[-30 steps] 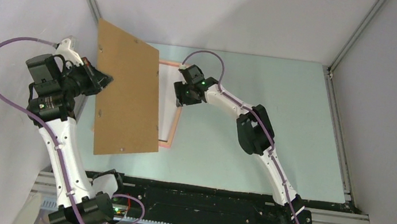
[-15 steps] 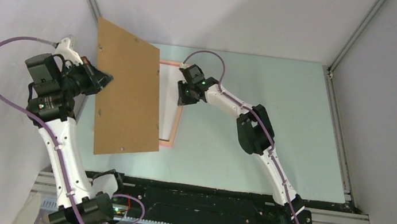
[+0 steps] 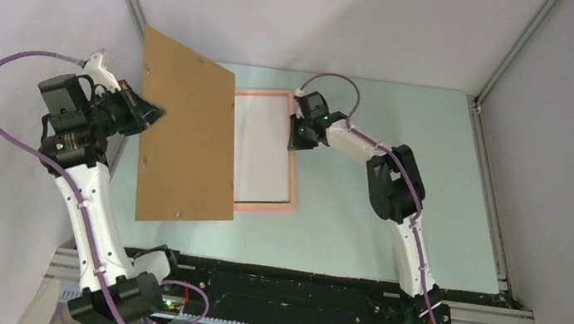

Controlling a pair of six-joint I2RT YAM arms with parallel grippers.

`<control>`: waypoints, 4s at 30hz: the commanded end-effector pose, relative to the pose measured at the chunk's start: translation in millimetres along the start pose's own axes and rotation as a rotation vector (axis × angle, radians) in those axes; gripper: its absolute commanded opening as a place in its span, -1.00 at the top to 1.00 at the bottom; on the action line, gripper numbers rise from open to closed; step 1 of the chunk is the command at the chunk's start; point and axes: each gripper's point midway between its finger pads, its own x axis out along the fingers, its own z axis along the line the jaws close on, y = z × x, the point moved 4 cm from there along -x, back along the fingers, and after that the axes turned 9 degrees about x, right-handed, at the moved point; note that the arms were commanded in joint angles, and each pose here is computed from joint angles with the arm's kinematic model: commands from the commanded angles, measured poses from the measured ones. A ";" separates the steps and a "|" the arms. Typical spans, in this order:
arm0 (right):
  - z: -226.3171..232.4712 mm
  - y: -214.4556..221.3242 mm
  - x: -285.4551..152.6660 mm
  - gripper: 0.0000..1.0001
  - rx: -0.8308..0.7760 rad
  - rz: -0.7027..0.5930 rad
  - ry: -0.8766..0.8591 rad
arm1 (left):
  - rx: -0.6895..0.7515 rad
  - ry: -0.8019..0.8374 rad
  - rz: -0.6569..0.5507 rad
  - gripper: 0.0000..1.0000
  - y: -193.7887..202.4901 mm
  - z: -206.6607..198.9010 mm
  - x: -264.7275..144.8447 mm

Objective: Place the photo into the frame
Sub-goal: Move the photo frame to the center of the board, then place the photo frame item in the photo frame.

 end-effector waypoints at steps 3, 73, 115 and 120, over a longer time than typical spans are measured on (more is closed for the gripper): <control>-61.8 -8.3 -37.0 1.00 0.026 -0.012 0.115 | -0.037 0.121 -0.057 1.00 -23.8 -14.9 1.9; -221.9 -24.2 -206.1 0.01 0.290 -0.329 -0.151 | -0.588 0.518 0.211 1.00 123.9 -94.5 265.3; -232.1 -19.0 -197.4 0.01 0.252 -0.316 -0.139 | -0.559 0.522 0.260 1.00 139.6 -102.8 278.6; -232.5 -18.8 -196.8 0.02 0.252 -0.315 -0.138 | -0.557 0.525 0.257 1.00 138.0 -104.4 277.7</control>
